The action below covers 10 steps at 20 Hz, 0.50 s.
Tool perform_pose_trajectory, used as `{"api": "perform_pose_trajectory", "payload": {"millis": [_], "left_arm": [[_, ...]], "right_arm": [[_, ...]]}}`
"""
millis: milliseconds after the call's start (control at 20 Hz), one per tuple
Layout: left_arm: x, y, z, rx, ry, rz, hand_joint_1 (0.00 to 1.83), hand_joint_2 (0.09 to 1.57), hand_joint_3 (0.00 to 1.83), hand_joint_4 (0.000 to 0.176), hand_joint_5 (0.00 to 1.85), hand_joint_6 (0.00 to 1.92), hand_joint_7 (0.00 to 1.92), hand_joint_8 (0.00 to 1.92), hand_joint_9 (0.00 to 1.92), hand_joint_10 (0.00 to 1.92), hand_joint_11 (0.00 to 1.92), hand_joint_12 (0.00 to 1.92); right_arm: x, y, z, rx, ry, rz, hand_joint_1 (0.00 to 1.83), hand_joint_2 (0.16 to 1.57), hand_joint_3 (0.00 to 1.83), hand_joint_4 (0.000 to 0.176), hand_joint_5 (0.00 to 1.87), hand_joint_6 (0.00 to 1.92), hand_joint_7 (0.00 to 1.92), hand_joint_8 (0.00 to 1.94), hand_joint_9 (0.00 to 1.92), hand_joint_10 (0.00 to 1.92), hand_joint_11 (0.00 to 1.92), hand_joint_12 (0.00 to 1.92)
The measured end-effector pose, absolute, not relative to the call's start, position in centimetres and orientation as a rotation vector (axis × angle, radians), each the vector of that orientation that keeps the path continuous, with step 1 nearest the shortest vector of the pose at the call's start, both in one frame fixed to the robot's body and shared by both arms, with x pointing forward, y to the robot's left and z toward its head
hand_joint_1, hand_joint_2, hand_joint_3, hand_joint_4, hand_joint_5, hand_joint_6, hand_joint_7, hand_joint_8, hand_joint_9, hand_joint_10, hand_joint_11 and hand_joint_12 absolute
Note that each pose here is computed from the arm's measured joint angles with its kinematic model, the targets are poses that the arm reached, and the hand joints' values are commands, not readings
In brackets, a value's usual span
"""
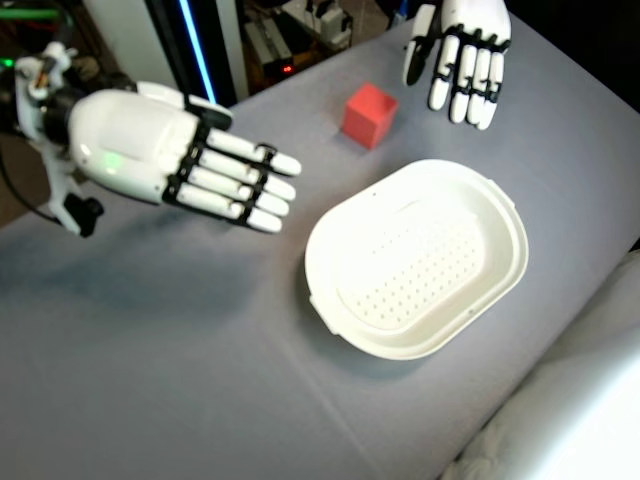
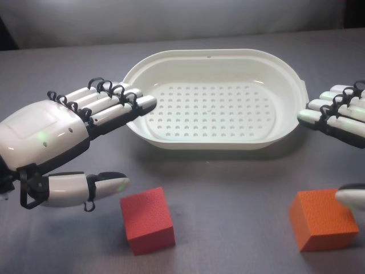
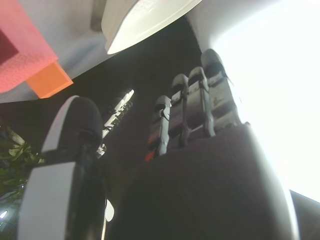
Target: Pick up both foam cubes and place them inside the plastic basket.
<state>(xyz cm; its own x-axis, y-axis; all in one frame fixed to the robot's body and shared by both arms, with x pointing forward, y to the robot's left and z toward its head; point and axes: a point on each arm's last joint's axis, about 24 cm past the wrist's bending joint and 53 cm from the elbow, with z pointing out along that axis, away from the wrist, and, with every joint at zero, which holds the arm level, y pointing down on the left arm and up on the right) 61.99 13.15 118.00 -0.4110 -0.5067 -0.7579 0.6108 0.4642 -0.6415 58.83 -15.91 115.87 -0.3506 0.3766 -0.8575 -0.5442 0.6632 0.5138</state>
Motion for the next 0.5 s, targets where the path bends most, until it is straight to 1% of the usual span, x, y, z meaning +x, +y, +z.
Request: {"api": "perform_pose_trajectory", "payload": {"millis": [50,150,200,250,350,400,450,500], "left_arm": [[62.0,13.2,118.0,0.093,1.573,-1.227,0.42,1.22,0.02,0.033,0.0,0.0,0.0,0.0,0.0,0.0,0.0,0.0],[62.0,13.2,118.0,0.093,1.574,-1.226,0.46,1.23,0.02,0.052,0.0,0.0,0.0,0.0,0.0,0.0,0.0,0.0],[62.0,13.1,118.0,0.09,1.574,-1.231,0.47,1.23,0.01,0.047,0.0,0.0,0.0,0.0,0.0,0.0,0.0,0.0],[62.0,13.1,118.0,0.085,1.576,-1.237,0.43,1.21,0.01,0.049,0.0,0.0,0.0,0.0,0.0,0.0,0.0,0.0],[61.5,12.7,117.8,0.089,1.589,-1.264,0.34,1.17,0.0,0.039,0.0,0.0,0.0,0.0,0.0,0.0,0.0,0.0],[61.2,12.6,117.6,0.084,1.597,-1.278,0.34,1.15,0.0,0.042,0.0,0.0,0.0,0.0,0.0,0.0,0.01,0.0],[60.5,12.1,116.9,0.094,1.626,-1.301,0.36,1.13,0.0,0.031,0.0,0.0,0.0,0.0,0.0,0.0,0.06,0.03],[59.7,11.5,116.4,0.115,1.65,-1.325,0.37,1.05,0.09,0.022,0.0,0.0,0.0,0.0,0.0,0.0,0.01,0.35]], "right_arm": [[58.9,-15.9,115.8,-0.134,1.679,0.956,0.33,1.32,0.02,0.0,0.0,0.0,0.0,0.0,0.0,0.0,0.0,0.0],[58.9,-15.9,115.8,-0.133,1.679,0.957,0.34,1.33,0.01,0.0,0.0,0.0,0.0,0.0,0.0,0.0,0.0,0.0],[58.9,-15.9,115.8,-0.13,1.68,0.958,0.31,1.32,0.01,0.0,0.0,0.0,0.0,0.0,0.0,0.0,0.0,0.0],[58.9,-15.8,115.8,-0.13,1.679,0.959,0.3,1.32,0.01,0.0,0.0,0.0,0.0,0.0,0.0,0.0,0.0,0.0],[58.6,-15.7,115.7,-0.123,1.682,0.976,0.3,1.27,0.0,0.0,0.0,0.0,0.0,0.0,0.0,0.0,0.0,0.0],[58.4,-15.5,115.7,-0.117,1.688,0.994,0.31,1.24,0.0,0.0,0.0,0.0,0.0,0.0,0.0,0.0,0.0,0.0],[57.9,-15.2,115.4,-0.119,1.701,1.029,0.37,1.2,0.0,0.0,0.0,0.0,0.0,0.0,0.0,0.0,0.0,0.0],[57.5,-14.9,115.1,-0.118,1.718,1.05,0.4,1.18,0.0,0.0,0.0,0.0,0.0,0.0,0.0,0.0,0.0,0.0]]}}
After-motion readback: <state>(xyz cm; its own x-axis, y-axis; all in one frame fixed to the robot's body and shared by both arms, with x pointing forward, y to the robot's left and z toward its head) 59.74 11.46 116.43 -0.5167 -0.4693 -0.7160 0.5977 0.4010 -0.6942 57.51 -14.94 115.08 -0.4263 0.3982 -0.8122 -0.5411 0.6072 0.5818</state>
